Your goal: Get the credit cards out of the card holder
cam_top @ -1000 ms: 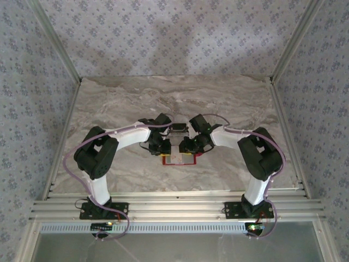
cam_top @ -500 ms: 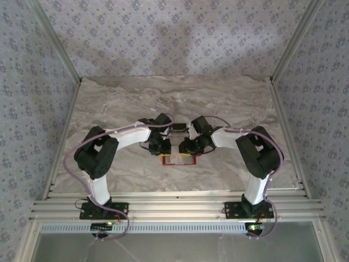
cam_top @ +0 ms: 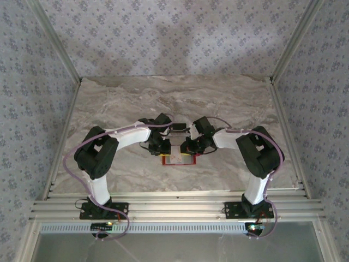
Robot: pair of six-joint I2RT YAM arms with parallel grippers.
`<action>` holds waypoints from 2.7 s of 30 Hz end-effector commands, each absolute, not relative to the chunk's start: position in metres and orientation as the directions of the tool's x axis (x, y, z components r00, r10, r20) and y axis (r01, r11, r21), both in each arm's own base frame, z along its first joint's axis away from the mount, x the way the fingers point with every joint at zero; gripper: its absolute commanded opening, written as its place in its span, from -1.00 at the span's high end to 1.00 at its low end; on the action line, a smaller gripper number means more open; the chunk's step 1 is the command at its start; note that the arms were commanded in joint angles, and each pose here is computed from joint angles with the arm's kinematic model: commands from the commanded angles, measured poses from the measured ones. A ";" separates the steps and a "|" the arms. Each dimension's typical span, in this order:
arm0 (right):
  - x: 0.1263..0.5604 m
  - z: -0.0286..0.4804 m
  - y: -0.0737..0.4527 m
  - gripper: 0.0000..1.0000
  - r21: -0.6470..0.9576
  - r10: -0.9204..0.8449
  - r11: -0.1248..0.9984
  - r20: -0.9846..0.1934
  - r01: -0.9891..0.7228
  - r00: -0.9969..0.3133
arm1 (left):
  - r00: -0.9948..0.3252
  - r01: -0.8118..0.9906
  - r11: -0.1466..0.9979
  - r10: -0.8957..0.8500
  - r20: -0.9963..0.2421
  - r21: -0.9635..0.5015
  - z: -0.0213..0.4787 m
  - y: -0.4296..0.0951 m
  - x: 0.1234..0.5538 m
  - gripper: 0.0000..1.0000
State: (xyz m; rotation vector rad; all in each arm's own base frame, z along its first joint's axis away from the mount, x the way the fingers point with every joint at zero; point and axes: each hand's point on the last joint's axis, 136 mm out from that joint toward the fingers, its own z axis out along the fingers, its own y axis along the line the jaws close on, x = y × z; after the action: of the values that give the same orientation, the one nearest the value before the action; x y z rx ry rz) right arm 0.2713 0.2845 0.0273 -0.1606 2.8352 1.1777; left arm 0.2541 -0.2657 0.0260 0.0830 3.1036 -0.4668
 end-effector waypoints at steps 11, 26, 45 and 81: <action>0.265 0.031 0.280 0.86 0.727 -0.065 0.677 -0.095 -0.114 -0.993 | -0.997 0.048 0.980 0.058 0.045 -0.191 0.011 -0.246 0.242 0.60; 0.260 0.039 0.303 0.62 0.814 -0.083 0.573 -0.063 -0.099 -0.995 | -0.996 0.044 0.984 0.056 0.067 -0.172 0.004 -0.243 0.239 0.66; 0.260 0.039 0.299 0.85 0.802 -0.068 0.589 -0.068 -0.096 -0.995 | -0.996 0.045 0.986 0.057 0.072 -0.160 0.004 -0.241 0.238 0.73; 0.285 0.114 0.238 1.00 0.536 -0.176 0.764 -0.362 -0.358 -0.916 | -0.996 0.061 0.966 0.044 -0.073 -0.252 0.053 -0.258 0.262 0.57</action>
State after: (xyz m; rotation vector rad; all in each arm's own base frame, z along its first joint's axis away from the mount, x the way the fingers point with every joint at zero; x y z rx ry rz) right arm 0.2785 0.2439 0.0997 -0.3037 2.7171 0.9842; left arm 0.2551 -0.2563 0.0290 0.0716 3.1091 -0.3789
